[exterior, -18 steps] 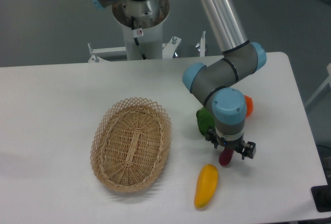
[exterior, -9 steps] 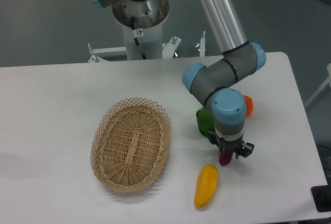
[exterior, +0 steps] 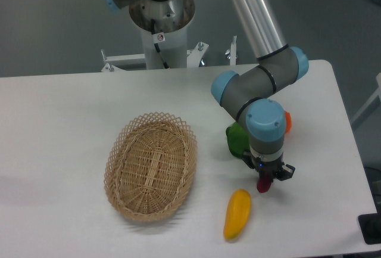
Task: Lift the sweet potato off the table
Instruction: 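Close the gripper around the purple sweet potato, then lift the purple sweet potato up off the table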
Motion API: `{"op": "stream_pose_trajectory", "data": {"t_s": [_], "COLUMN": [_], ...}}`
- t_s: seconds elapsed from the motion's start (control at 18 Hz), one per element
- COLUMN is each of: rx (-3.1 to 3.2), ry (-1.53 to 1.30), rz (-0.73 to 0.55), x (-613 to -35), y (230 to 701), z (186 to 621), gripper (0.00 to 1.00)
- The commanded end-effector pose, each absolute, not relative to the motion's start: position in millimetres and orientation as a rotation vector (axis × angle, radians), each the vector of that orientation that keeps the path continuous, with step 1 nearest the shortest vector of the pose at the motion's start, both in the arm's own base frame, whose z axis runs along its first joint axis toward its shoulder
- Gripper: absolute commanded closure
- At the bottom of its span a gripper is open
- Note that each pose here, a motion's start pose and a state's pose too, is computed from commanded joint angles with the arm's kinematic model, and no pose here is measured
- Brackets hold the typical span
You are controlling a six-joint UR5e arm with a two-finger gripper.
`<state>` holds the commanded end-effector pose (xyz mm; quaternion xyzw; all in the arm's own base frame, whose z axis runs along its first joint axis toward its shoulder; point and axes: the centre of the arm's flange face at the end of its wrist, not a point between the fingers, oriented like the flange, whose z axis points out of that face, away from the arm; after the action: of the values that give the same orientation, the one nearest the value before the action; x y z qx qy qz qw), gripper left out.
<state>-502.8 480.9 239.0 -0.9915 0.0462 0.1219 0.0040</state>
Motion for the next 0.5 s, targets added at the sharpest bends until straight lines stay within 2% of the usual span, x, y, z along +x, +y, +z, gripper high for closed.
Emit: {"op": "stream_pose_trajectory", "data": {"t_s": [0.22, 0.5], "rx": [-3.026, -2.917], "ry": [0.143, 0.098], "rz": [0.382, 0.285], "x": [-496, -468], "y": [484, 486], "z": [272, 328], "gripper": [0.69, 0.69]}}
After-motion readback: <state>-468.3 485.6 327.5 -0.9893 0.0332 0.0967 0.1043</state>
